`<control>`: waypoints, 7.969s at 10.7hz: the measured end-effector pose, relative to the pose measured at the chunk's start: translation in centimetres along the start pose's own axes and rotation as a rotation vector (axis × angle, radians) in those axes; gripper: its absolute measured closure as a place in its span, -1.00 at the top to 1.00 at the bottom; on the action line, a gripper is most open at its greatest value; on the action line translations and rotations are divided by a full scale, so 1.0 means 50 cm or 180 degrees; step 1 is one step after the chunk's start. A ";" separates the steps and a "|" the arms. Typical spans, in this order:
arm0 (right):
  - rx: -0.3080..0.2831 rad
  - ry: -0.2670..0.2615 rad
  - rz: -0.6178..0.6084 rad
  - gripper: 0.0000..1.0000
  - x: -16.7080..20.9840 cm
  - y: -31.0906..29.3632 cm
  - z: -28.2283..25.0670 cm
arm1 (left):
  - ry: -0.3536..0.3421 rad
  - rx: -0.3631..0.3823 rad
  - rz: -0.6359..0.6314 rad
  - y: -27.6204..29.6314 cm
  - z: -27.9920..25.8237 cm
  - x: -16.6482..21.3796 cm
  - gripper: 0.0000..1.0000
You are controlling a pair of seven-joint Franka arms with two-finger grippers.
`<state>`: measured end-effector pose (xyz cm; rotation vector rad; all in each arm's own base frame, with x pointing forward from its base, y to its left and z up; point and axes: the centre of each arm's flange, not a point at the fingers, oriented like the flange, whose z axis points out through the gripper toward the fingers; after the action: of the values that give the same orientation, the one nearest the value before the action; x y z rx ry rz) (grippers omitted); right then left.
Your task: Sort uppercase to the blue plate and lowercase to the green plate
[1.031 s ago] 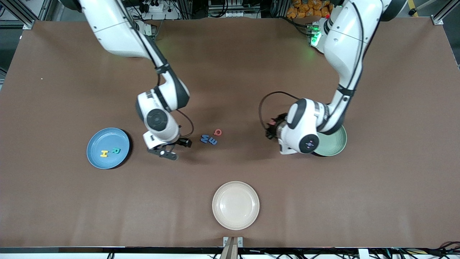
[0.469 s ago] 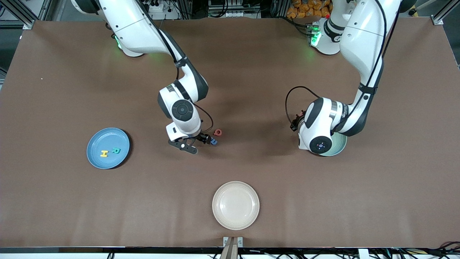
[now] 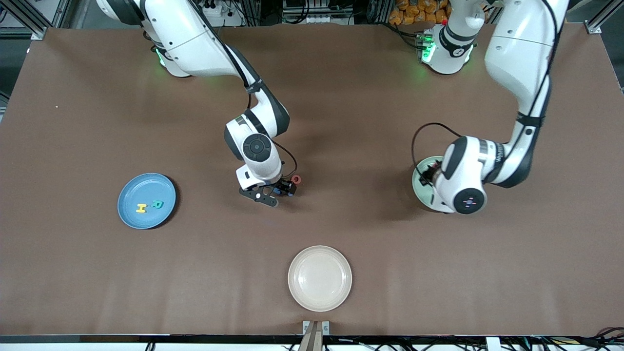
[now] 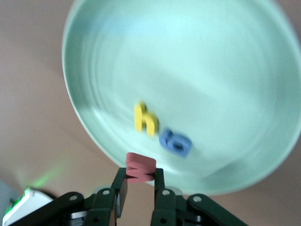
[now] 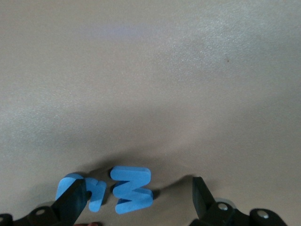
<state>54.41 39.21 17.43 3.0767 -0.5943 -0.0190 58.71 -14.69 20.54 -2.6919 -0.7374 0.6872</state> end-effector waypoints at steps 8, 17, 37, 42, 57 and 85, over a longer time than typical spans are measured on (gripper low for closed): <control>-0.0180 -0.0115 0.0034 1.00 0.015 0.013 -0.019 | 0.0439 -0.0412 0.0188 0.007 -0.037 0.043 0.45; -0.0183 -0.0091 -0.0020 1.00 0.002 0.008 -0.006 | -0.0429 -0.1040 -0.0721 0.205 -0.078 -0.206 1.00; -0.0136 0.0035 0.0071 1.00 0.009 0.007 -0.007 | -0.0995 -0.1345 -0.1454 0.228 -0.072 -0.199 1.00; 0.0028 -0.0022 0.0524 1.00 0.000 -0.011 -0.017 | -0.0986 -0.1345 -0.1445 0.237 -0.065 -0.203 1.00; 0.0075 -0.0055 0.1561 1.00 0.017 0.023 0.007 | -0.0980 -0.1358 -0.1456 0.240 -0.059 -0.200 1.00; -0.0386 -0.0285 -0.0233 -0.31 0.420 0.655 -0.137 | 0.2342 -0.2179 0.0116 0.512 -0.196 -0.524 1.00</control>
<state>61.81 1.01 24.38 2.9904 -0.4644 -0.1871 54.25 -51.36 29.21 -3.1788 -0.7983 -0.6752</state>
